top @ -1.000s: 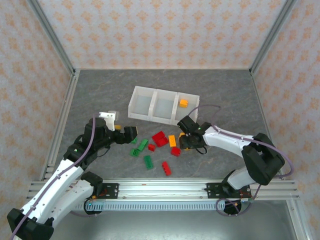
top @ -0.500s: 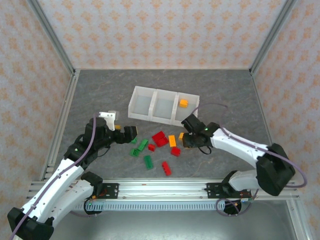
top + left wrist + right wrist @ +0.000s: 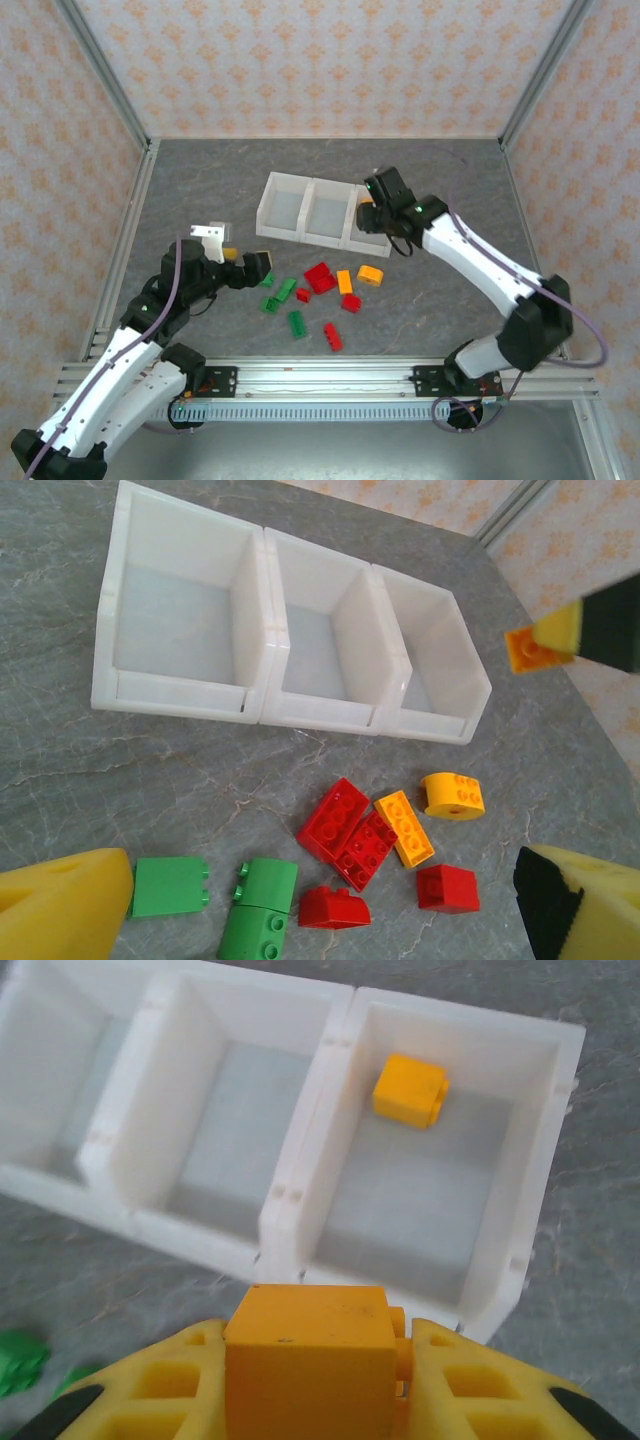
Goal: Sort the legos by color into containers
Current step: Place the lego in the container.
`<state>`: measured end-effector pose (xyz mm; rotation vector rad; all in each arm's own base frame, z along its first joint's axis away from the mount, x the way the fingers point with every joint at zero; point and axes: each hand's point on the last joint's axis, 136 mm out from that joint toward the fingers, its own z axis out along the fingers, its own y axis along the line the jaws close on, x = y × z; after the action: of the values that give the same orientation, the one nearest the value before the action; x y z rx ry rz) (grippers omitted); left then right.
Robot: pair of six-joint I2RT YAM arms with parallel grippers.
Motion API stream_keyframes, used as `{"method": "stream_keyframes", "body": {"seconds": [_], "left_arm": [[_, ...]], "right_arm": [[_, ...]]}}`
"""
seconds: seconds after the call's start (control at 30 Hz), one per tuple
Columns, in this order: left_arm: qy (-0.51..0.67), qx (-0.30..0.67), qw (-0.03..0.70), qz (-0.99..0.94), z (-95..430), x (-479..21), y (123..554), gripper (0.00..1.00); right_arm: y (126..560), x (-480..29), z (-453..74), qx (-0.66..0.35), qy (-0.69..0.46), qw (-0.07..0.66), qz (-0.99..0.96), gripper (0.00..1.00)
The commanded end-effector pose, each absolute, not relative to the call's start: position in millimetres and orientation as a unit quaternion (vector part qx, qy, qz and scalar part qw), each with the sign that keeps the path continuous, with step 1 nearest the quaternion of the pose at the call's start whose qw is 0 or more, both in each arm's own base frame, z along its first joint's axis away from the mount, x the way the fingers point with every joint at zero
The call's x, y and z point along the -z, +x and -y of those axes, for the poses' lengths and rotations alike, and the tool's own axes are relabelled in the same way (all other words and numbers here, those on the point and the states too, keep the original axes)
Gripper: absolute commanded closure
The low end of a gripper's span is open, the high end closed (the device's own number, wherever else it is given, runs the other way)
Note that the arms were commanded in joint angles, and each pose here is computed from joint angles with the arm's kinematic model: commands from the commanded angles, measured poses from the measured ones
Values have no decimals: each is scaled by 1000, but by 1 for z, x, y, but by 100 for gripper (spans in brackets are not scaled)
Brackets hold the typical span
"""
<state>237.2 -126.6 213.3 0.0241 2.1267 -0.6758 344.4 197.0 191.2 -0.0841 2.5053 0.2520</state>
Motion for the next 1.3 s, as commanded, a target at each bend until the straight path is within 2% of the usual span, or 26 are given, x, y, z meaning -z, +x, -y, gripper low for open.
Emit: {"method": "stream_keyframes", "body": {"seconds": [0.0, 0.4, 0.63, 0.87, 1.1, 1.27], "left_arm": [[6, 263, 444, -857, 125, -212, 240, 1], [-1, 260, 458, -850, 121, -218, 239, 1], [-9, 246, 450, -858, 117, -211, 242, 1], [-12, 245, 459, -854, 115, -215, 242, 1], [-16, 244, 461, -853, 114, -216, 242, 1], [-15, 244, 458, -855, 115, -214, 242, 1]], "right_arm": [[377, -180, -195, -54, -43, 306, -949, 70], [409, -128, -194, -60, -19, 275, -959, 69], [415, -113, -198, -62, -20, 259, -964, 63], [419, -115, -199, -62, -15, 257, -964, 53], [413, -132, -200, -78, -9, 266, -961, 32], [404, -155, -198, -94, -9, 281, -955, 28]]}}
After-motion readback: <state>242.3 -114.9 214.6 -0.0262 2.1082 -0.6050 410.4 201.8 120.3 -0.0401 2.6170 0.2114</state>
